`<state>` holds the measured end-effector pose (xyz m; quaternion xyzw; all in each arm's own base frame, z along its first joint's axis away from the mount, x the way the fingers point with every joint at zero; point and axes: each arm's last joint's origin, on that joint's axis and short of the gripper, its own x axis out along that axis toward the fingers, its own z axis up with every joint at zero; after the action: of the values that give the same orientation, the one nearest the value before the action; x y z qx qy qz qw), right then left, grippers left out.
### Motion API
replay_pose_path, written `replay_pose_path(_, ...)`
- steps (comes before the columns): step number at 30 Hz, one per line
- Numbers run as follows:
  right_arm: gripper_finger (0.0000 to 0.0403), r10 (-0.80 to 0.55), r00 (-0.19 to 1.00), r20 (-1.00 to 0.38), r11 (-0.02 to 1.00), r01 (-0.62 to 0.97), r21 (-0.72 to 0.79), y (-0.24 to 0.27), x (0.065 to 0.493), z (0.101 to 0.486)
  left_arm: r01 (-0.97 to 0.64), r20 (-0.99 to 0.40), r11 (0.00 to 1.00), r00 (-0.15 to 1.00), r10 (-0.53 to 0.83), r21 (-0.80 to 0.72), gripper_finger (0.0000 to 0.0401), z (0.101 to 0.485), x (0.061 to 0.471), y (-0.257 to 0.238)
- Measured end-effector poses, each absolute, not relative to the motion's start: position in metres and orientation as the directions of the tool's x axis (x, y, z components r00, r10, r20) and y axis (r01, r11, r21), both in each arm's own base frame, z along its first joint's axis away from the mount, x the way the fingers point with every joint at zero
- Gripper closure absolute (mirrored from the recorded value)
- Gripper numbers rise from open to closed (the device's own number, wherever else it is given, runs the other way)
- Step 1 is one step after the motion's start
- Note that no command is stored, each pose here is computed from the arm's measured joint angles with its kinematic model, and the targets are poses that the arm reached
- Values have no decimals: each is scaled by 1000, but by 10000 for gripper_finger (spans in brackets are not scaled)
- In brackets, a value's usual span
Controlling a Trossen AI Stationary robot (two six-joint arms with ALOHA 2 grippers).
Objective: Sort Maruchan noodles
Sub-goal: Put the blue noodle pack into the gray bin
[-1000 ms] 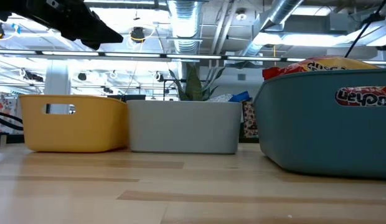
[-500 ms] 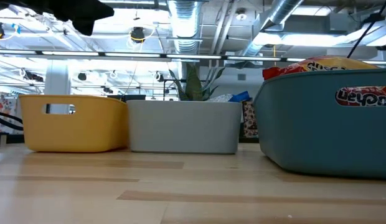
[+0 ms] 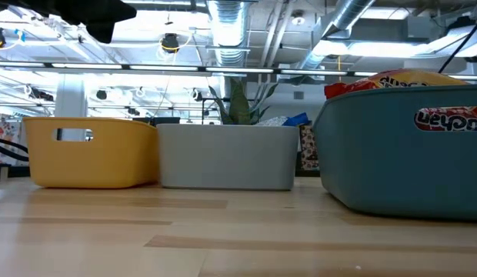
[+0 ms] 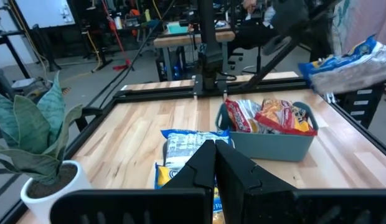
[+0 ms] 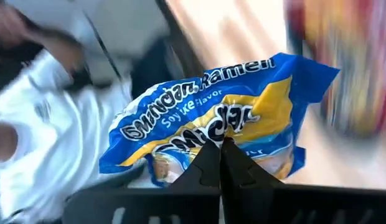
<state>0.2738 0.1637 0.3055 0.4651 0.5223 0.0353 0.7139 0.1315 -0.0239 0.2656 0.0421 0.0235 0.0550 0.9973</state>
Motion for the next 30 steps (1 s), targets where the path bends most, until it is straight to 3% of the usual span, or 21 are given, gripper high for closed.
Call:
replay_pose_path(6, 396, 387, 621, -681, 783, 169, 599, 118, 330, 316, -105, -28, 991, 994, 107, 79, 401, 267, 132, -24)
replay_pose_path(13, 396, 156, 665, -730, 936, 137, 325, 54, 391, 294, -38, -23, 992, 999, 41, 117, 401, 268, 132, -26)
replay_pose_path(17, 396, 34, 680, -733, 979, 126, 163, 31, 417, 296, -31, -19, 992, 999, 34, 125, 401, 268, 132, -26)
replay_pose_path(23, 396, -147, 535, -832, 987, 130, -90, 20, 433, 300, -31, -19, 992, 999, 33, 124, 401, 268, 132, -26)
replay_pose_path(30, 396, -157, 488, -858, 987, 114, -116, 21, 454, 283, -33, -21, 993, 999, 36, 109, 401, 268, 132, -26)
